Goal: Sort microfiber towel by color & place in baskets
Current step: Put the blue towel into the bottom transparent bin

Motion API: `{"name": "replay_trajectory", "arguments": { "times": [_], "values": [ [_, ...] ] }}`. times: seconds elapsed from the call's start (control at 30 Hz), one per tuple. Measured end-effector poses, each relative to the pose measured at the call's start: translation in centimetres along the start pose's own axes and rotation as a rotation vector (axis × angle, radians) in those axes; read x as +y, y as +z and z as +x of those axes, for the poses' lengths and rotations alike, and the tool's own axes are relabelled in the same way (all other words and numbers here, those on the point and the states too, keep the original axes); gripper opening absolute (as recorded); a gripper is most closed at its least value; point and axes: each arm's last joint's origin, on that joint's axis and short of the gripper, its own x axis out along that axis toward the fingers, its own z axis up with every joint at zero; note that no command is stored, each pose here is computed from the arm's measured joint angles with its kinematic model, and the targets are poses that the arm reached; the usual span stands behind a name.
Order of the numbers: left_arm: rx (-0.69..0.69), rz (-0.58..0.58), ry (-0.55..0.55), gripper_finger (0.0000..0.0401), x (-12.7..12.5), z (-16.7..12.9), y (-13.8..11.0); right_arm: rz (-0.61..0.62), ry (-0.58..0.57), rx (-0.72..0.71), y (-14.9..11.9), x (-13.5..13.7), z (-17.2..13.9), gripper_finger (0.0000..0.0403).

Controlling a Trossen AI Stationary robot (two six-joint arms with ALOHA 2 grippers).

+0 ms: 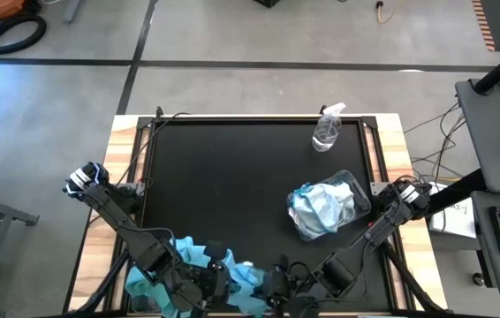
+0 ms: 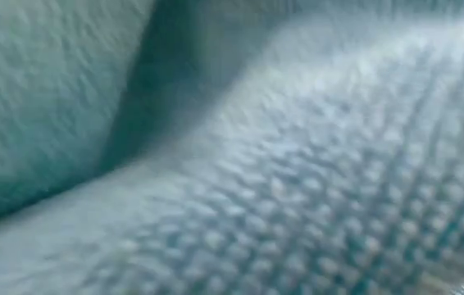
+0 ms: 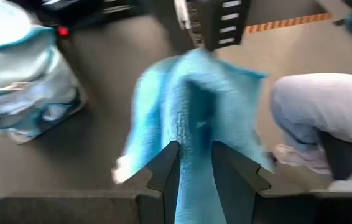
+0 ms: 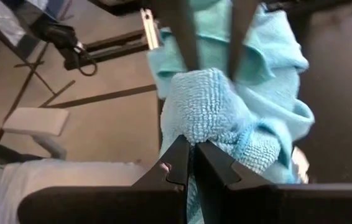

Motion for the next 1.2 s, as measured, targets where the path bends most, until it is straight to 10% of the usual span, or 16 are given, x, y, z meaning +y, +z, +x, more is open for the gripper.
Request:
{"name": "replay_trajectory", "arguments": {
  "times": [1.2],
  "values": [
    [-0.017,-0.006,-0.030,0.0078,0.0,0.0,0.3,-0.039,-0.014,-0.092,2.0,-1.3,1.0,0.0011]
  ]
}}
